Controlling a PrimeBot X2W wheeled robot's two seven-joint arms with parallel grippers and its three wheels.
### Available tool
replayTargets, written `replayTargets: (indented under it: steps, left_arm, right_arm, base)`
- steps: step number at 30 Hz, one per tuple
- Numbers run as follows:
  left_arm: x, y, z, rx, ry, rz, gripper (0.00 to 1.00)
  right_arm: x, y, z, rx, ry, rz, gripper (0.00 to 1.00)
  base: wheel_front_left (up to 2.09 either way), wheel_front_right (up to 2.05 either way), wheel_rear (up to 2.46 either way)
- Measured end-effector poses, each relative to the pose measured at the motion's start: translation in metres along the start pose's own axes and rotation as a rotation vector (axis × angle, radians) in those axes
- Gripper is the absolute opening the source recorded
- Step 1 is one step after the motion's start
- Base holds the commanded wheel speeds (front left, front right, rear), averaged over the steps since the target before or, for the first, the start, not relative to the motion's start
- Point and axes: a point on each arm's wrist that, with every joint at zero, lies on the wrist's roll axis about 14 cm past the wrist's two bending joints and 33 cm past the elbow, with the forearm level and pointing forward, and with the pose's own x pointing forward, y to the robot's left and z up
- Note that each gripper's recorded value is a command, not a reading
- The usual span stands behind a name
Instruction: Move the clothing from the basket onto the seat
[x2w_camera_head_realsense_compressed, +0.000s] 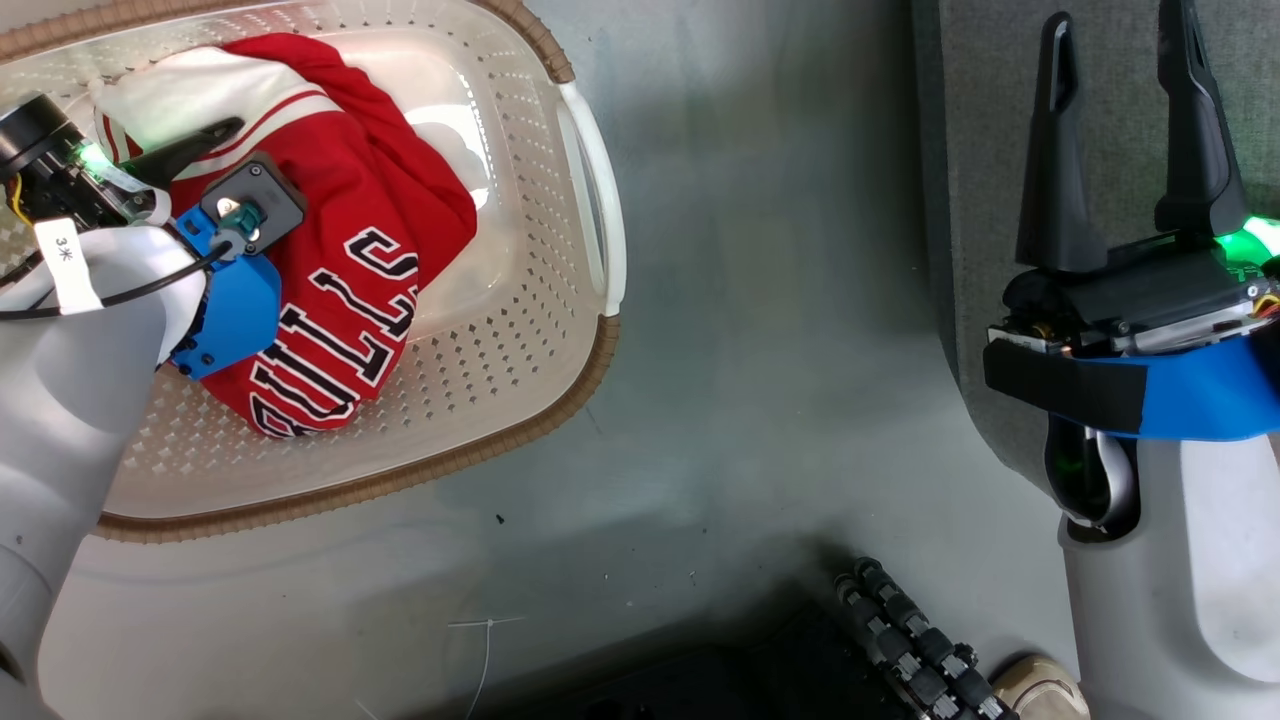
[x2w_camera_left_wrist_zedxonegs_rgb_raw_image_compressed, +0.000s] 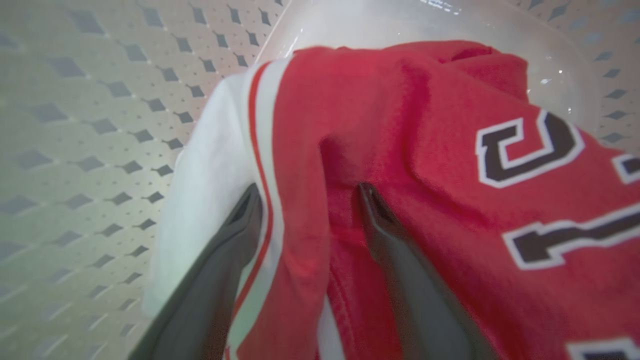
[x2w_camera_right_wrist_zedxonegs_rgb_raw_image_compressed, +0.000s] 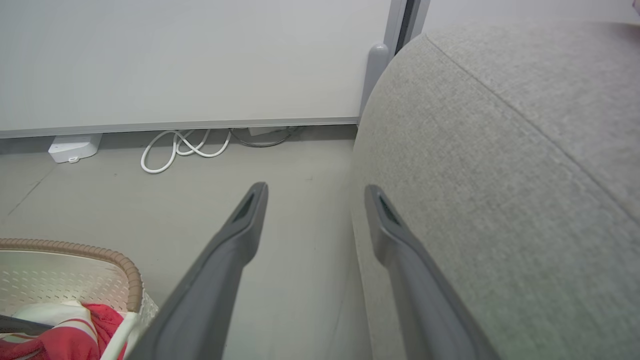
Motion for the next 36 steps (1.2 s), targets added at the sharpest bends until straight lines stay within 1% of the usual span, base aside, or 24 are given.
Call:
replayTargets:
  steps: [1,3,11,16,21,26,36]
  left_arm:
    - [0.001,-0.001,0.0,0.004,0.002,-0.002,0.6]
    - [0.001,0.0,-0.001,0.007,0.005,0.0,0.0]
    - [-0.001,0.003,0.004,0.021,0.003,0.006,0.0]
    - [-0.006,0.0,0.019,0.016,-0.028,0.005,0.0]
    - [-0.017,-0.004,0.044,0.011,-0.09,0.0,0.0]
    - [-0.033,0.001,0.073,-0.017,-0.167,0.022,0.0]
    - [-0.083,0.004,0.129,-0.042,-0.31,0.079,0.0]
  right_arm:
    - [0.0,0.0,0.0,0.0,0.0,-0.001,1.0]
    - [0.0,-0.001,-0.001,0.0,0.001,-0.003,1.0]
    - [0.001,0.0,-0.001,0.007,-0.001,-0.003,1.0]
    - [0.001,-0.001,0.006,0.011,-0.014,-0.008,1.0]
    - [0.001,0.0,0.019,0.019,-0.04,-0.008,1.0]
    - [0.001,0.001,0.035,0.02,-0.073,-0.006,1.0]
    - [-0.009,0.012,0.065,0.036,-0.119,0.014,1.0]
  base:
    - [0.0,0.0,0.0]
    - [0.0,0.0,0.0]
    - [0.0,0.0,0.0]
    - [0.0,0.0,0.0]
    - [0.0,0.0,0.0]
    - [0.0,0.0,0.0]
    - [0.0,0.0,0.0]
